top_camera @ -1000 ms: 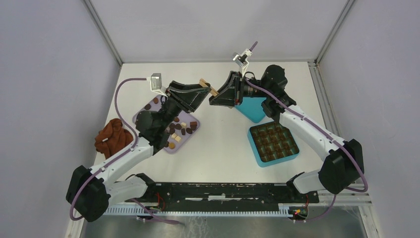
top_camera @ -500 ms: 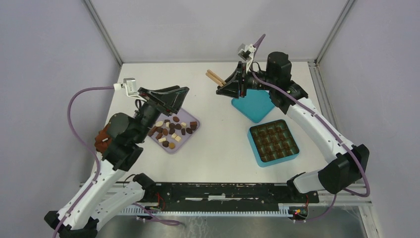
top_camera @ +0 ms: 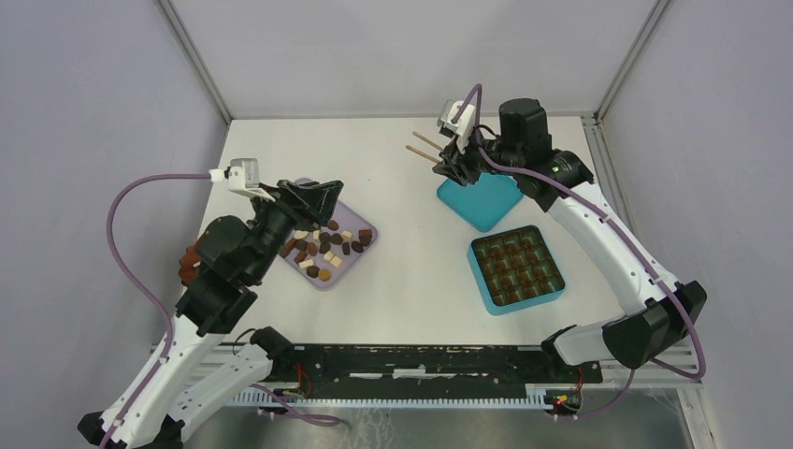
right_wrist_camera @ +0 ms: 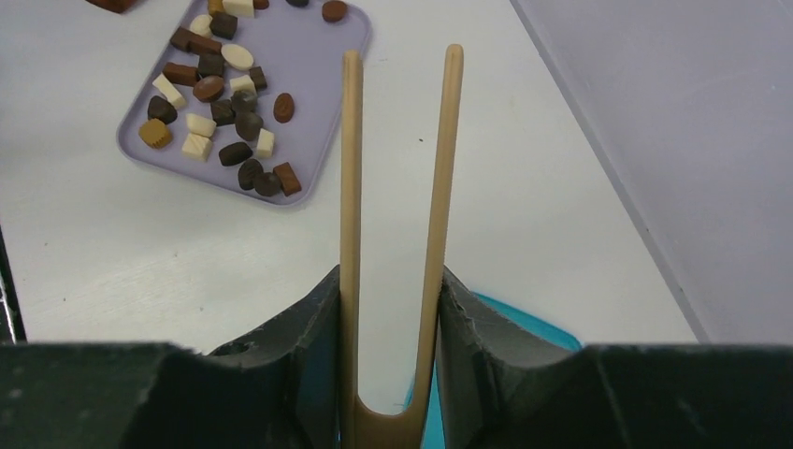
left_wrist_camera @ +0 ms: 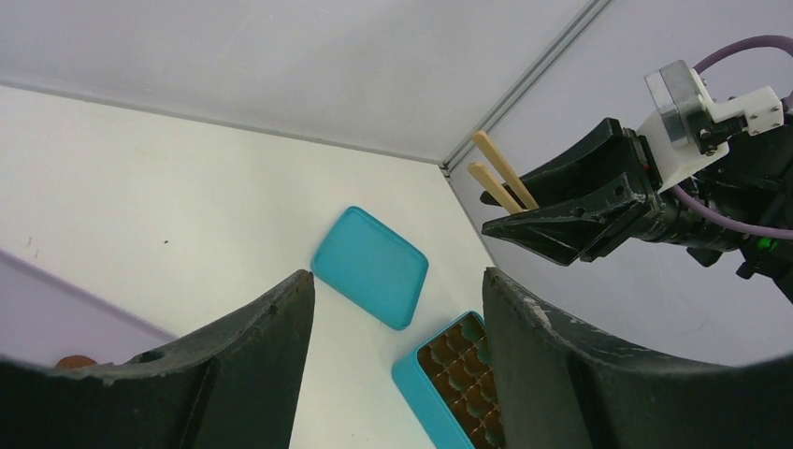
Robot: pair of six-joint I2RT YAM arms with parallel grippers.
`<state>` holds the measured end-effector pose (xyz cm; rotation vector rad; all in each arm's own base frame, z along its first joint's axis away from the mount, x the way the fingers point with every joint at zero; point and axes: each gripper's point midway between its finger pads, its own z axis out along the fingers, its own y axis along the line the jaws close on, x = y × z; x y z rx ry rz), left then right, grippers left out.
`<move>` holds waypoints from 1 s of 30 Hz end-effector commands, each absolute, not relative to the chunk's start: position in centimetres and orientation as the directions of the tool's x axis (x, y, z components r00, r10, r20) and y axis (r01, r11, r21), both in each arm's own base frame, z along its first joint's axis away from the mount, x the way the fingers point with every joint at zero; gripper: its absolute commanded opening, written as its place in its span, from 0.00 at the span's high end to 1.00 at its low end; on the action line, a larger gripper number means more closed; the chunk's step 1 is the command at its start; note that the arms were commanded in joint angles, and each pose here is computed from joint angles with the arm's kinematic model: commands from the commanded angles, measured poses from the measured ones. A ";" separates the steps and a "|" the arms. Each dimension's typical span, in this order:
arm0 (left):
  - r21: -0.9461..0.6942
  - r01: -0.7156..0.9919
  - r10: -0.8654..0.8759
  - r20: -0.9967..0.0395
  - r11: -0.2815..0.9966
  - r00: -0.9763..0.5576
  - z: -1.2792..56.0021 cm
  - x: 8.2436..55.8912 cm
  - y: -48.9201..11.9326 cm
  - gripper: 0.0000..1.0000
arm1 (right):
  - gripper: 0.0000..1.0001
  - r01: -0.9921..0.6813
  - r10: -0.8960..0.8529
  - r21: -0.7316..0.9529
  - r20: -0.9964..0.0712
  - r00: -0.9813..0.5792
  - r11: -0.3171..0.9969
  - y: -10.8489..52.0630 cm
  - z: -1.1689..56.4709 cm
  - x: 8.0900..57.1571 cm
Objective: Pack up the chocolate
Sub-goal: Adjust the clamp.
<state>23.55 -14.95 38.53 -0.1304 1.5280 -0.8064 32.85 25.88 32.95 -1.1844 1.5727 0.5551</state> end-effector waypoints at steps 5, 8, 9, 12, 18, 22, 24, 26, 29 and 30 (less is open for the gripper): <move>-0.512 0.367 -0.508 -0.854 0.777 -0.115 39.1 23.5 -14.0 0.28 | 0.76 -0.867 -0.448 -0.273 -0.892 0.066 0.417 25.3 33.3 33.7; -0.510 0.356 -0.503 -0.856 0.783 -0.121 38.8 23.4 -13.8 0.28 | 0.85 -0.871 -0.460 -0.271 -0.886 0.059 0.410 25.3 32.8 33.6; -0.511 0.352 -0.501 -0.856 0.784 -0.126 38.7 23.4 -13.8 0.28 | 0.86 -0.872 -0.464 -0.270 -0.884 0.056 0.409 25.3 32.5 33.7; -0.509 0.352 -0.498 -0.858 0.786 -0.128 38.9 23.3 -13.7 0.28 | 0.89 -0.876 -0.479 -0.269 -0.876 0.051 0.400 25.3 31.9 33.6; -0.525 0.439 -0.492 -0.848 0.729 -0.198 37.5 23.3 -16.4 0.27 | 0.72 -0.928 -0.401 -0.159 -0.916 0.012 0.337 27.1 32.3 31.8; -0.550 0.561 -0.508 -0.825 0.618 -0.249 37.7 23.0 -19.6 0.27 | 0.69 -0.953 -0.327 -0.071 -0.944 -0.030 0.293 28.3 33.6 30.5; -0.541 0.627 -0.530 -0.816 0.561 -0.230 38.5 22.7 -20.7 0.27 | 0.74 -0.964 -0.290 -0.032 -0.956 -0.048 0.264 28.7 34.3 29.8; -0.533 0.683 -0.560 -0.800 0.499 -0.216 39.0 22.3 -21.4 0.27 | 0.74 -0.980 -0.227 0.031 -0.971 -0.077 0.199 29.1 35.3 28.5; -0.509 0.765 -0.610 -0.768 0.395 -0.195 40.7 21.5 -22.5 0.27 | 0.73 -0.986 -0.130 0.123 -0.982 -0.137 0.111 29.6 37.2 26.7; -0.501 0.785 -0.621 -0.759 0.365 -0.196 41.2 21.3 -22.9 0.27 | 0.73 -0.987 -0.101 0.142 -0.984 -0.150 0.078 29.7 37.8 26.1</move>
